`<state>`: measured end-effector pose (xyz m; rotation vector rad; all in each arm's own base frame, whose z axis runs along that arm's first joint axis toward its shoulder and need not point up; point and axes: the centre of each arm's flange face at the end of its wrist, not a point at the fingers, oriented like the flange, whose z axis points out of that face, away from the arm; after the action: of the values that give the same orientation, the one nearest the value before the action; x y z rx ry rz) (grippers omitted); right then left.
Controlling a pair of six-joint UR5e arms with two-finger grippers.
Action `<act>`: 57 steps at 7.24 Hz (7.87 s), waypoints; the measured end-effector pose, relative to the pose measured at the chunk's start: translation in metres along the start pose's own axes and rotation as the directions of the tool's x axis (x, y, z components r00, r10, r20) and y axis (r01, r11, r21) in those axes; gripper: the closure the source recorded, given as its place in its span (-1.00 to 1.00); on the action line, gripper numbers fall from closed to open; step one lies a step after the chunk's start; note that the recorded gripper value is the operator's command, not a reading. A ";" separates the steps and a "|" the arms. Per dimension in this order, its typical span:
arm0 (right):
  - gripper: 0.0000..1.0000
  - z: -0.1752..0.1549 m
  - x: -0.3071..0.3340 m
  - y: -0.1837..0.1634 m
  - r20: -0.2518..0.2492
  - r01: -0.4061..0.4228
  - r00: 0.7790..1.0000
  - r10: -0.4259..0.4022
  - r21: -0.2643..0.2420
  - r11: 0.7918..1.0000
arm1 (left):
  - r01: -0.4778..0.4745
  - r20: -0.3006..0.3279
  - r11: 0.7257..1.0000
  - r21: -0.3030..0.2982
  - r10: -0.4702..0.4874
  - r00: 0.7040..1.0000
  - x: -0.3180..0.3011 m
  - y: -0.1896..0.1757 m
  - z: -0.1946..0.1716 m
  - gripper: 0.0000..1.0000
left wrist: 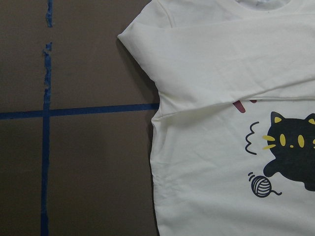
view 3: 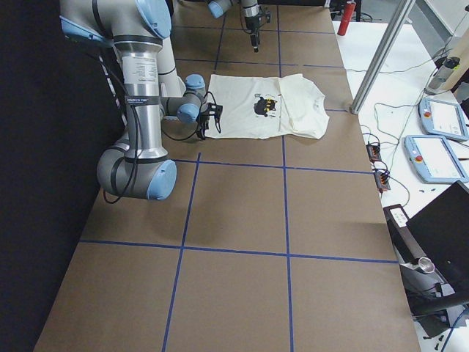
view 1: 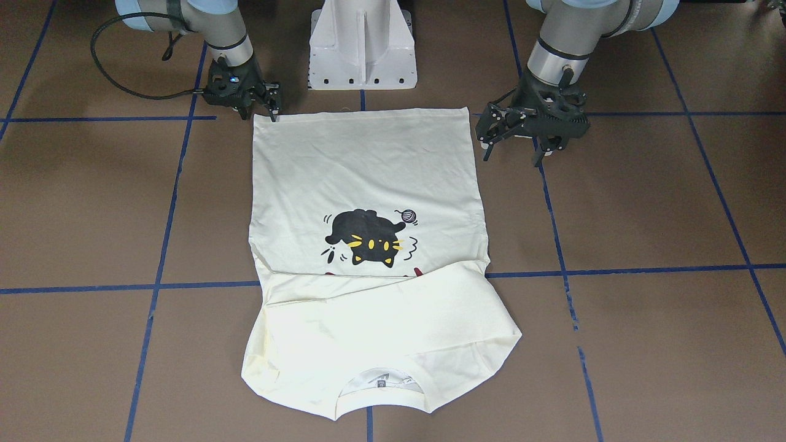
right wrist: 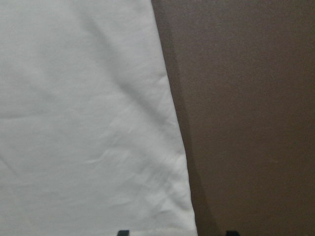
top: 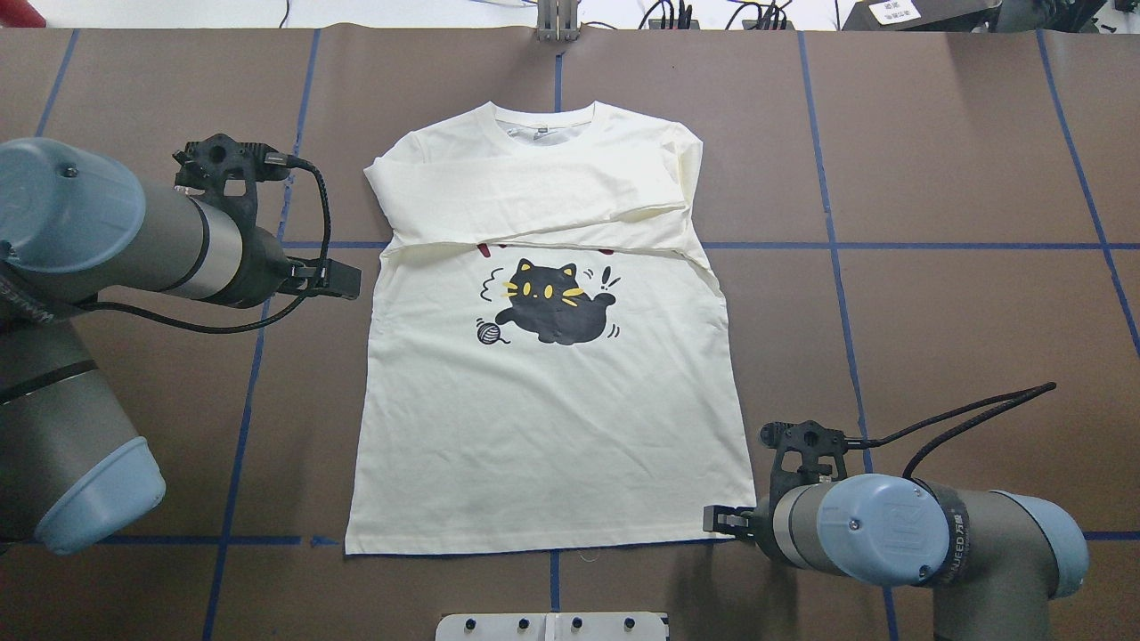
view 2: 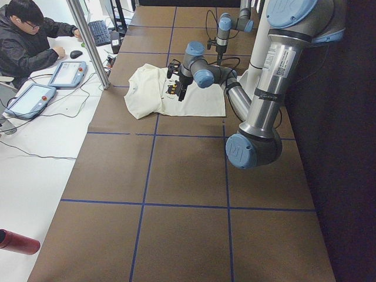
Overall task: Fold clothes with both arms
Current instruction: 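Move both grippers along the side edges toward the hem nearest the robot, then grasp the hem corners nearest the robot with both grippers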
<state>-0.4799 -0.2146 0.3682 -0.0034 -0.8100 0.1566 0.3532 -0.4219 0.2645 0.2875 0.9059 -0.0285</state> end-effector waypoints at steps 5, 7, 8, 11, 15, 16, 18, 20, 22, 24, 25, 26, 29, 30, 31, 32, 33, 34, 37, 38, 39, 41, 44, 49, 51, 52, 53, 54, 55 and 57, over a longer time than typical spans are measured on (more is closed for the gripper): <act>-0.19 0.000 0.001 -0.006 -0.004 -0.008 1.000 0.008 0.007 1.000 | 0.000 -0.004 1.000 0.003 0.000 1.000 0.003 -0.001 -0.001 -1.00; 0.06 0.001 0.001 -0.005 -0.005 -0.008 1.000 0.008 0.006 1.000 | 0.000 -0.005 1.000 0.003 0.000 1.000 0.003 -0.001 -0.001 -1.00; 0.06 0.002 0.001 -0.005 -0.006 -0.007 1.000 0.007 0.005 1.000 | 0.000 -0.005 1.000 0.003 0.000 1.000 0.003 -0.001 -0.001 -1.00; 0.66 0.002 0.000 -0.004 -0.006 -0.006 1.000 0.006 0.003 1.000 | 0.001 -0.005 1.000 0.003 -0.001 1.000 0.003 -0.001 -0.001 -1.00; 1.00 0.000 0.000 -0.006 -0.002 -0.010 1.000 0.010 -0.004 1.000 | 0.002 -0.006 1.000 0.003 -0.002 1.000 0.004 -0.001 0.000 -1.00; 1.00 -0.004 -0.001 -0.007 0.006 -0.011 1.000 0.011 -0.002 1.000 | 0.002 -0.007 1.000 0.002 -0.002 1.000 0.004 0.000 0.001 -1.00; 1.00 -0.020 -0.005 -0.011 0.038 -0.016 0.999 0.016 0.004 1.000 | 0.031 0.008 0.999 -0.011 -0.031 0.999 -0.003 0.004 0.008 -1.00; 1.00 -0.039 -0.010 -0.015 0.074 -0.022 0.997 0.022 0.000 1.000 | 0.159 0.001 0.986 -0.051 -0.159 0.987 -0.019 0.033 0.021 -0.98; 1.00 -0.046 -0.012 -0.018 0.090 -0.026 0.996 0.026 -0.001 1.000 | 0.290 -0.031 0.950 -0.118 -0.296 0.955 -0.017 0.097 0.044 -0.91; 1.00 -0.051 -0.016 -0.021 0.106 -0.028 0.994 0.029 -0.002 1.000 | 0.401 -0.009 0.904 -0.146 -0.407 0.913 0.010 0.165 0.068 -0.85; 1.00 -0.054 -0.020 -0.022 0.115 -0.030 0.993 0.030 -0.004 1.000 | 0.429 0.007 0.890 -0.153 -0.433 0.901 0.020 0.190 0.076 -0.78; 1.00 -0.056 -0.023 -0.023 0.123 -0.030 0.992 0.031 -0.005 1.000 | 0.446 0.022 0.881 -0.158 -0.448 0.894 0.026 0.207 0.083 -0.73; 1.00 -0.058 -0.026 -0.024 0.130 -0.032 0.991 0.032 -0.004 0.999 | 0.462 0.083 0.872 -0.161 -0.454 0.887 0.033 0.230 0.094 -0.59; 1.00 -0.058 -0.026 -0.025 0.130 -0.032 0.991 0.032 -0.003 0.999 | 0.463 0.096 0.872 -0.159 -0.453 0.886 0.032 0.232 0.097 -0.57; 1.00 -0.058 -0.026 -0.025 0.130 -0.032 0.991 0.033 -0.003 0.999 | 0.463 0.106 0.872 -0.156 -0.452 0.886 0.031 0.233 0.101 -0.52; 1.00 -0.058 -0.026 -0.025 0.131 -0.033 0.991 0.033 -0.004 0.999 | 0.464 0.116 0.872 -0.153 -0.450 0.885 0.029 0.234 0.103 -0.48; 1.00 -0.058 -0.026 -0.025 0.130 -0.033 0.991 0.033 -0.003 0.999 | 0.464 0.122 0.873 -0.152 -0.449 0.885 0.028 0.235 0.105 -0.44; 1.00 -0.058 -0.026 -0.025 0.129 -0.033 0.991 0.033 -0.003 0.999 | 0.464 0.125 0.873 -0.152 -0.448 0.885 0.028 0.236 0.105 -0.38; 1.00 -0.057 -0.025 -0.026 0.127 -0.034 0.991 0.034 -0.003 0.999 | 0.461 0.142 0.874 -0.155 -0.442 0.886 0.029 0.239 0.107 -0.12; 1.00 -0.058 -0.025 -0.026 0.127 -0.035 0.991 0.035 -0.002 0.999 | 0.460 0.142 0.874 -0.155 -0.442 0.886 0.030 0.239 0.107 0.02; 1.00 -0.058 -0.024 -0.027 0.127 -0.036 0.991 0.036 -0.002 0.999 | 0.460 0.140 0.874 -0.156 -0.441 0.886 0.033 0.239 0.106 0.16; 1.00 -0.060 -0.024 -0.030 0.129 -0.040 0.991 0.042 -0.012 0.999 | 0.460 0.140 0.874 -0.156 -0.441 0.886 0.038 0.238 0.105 0.30; 1.00 -0.061 -0.023 -0.033 0.130 -0.045 0.990 0.047 -0.017 0.999 | 0.453 0.143 0.876 -0.165 -0.433 0.890 0.041 0.244 0.105 0.29; 1.00 -0.063 -0.021 -0.038 0.131 -0.053 0.990 0.055 -0.024 0.998 | 0.451 0.173 0.878 -0.158 -0.425 0.888 0.039 0.245 0.106 0.72; 1.00 -0.064 -0.021 -0.040 0.131 -0.055 0.990 0.058 -0.024 0.998 | 0.451 0.173 0.879 -0.157 -0.425 0.888 0.040 0.245 0.105 1.00; 1.00 -0.064 -0.021 -0.040 0.131 -0.055 0.990 0.057 -0.024 0.998 | 0.451 0.172 0.879 -0.157 -0.425 0.888 0.040 0.244 0.105 1.00; 1.00 -0.064 -0.021 -0.040 0.131 -0.055 0.990 0.058 -0.025 0.998 | 0.451 0.170 0.879 -0.157 -0.426 0.889 0.040 0.244 0.103 1.00; 1.00 -0.066 -0.021 -0.040 0.135 -0.054 0.989 0.058 -0.030 0.998 | 0.449 0.162 0.879 -0.159 -0.425 0.891 0.041 0.243 0.099 1.00; 1.00 -0.071 -0.022 -0.039 0.143 -0.053 0.988 0.058 -0.042 0.998 | 0.443 0.145 0.881 -0.164 -0.422 0.895 0.043 0.241 0.090 1.00; 1.00 -0.088 -0.022 -0.034 0.170 -0.042 0.984 0.057 -0.092 0.995 | 0.413 0.087 0.892 -0.183 -0.404 0.911 0.052 0.235 0.059 1.00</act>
<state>-0.4264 -0.2458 0.2935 -0.0947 -0.9898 0.1697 0.4654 -0.2057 0.3131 -0.0950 0.9020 -0.3326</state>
